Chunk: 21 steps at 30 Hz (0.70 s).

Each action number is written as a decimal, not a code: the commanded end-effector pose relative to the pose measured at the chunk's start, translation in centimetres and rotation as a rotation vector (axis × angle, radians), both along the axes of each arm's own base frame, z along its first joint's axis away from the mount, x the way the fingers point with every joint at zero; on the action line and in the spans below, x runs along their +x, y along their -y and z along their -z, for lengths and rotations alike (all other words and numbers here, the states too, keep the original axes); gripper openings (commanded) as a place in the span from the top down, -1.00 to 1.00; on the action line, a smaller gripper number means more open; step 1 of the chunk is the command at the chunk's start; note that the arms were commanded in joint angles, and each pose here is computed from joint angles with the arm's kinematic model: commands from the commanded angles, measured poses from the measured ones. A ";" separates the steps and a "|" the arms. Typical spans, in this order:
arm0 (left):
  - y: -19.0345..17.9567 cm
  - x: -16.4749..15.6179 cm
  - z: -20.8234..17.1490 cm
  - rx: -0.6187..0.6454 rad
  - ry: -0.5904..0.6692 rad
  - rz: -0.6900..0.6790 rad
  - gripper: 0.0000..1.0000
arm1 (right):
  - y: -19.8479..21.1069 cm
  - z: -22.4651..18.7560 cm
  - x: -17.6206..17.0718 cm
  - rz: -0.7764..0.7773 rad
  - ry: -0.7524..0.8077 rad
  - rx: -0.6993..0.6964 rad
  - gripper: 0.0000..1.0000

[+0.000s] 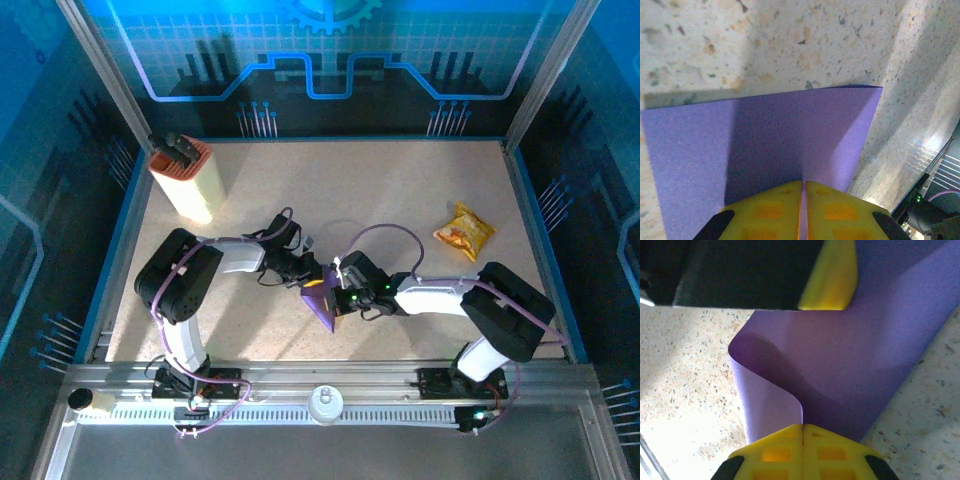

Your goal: Fold a paper plane with a square sheet of paper (pick it up from the middle)

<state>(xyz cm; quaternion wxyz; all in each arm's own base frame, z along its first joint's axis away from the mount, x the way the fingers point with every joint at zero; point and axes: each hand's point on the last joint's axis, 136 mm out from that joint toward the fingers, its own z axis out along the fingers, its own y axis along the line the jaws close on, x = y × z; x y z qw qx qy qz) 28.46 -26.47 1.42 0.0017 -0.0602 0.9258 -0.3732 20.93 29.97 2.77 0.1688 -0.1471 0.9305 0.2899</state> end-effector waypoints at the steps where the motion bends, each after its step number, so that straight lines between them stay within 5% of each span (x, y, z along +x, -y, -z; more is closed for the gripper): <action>1: -0.7 -1.3 0.5 0.036 -0.042 -0.003 0.75 | 0.7 -0.4 0.6 0.039 0.012 -0.020 0.99; 21: -0.5 -1.3 0.4 0.025 -0.040 -0.008 0.75 | 0.7 -0.7 1.0 0.043 0.018 -0.030 0.99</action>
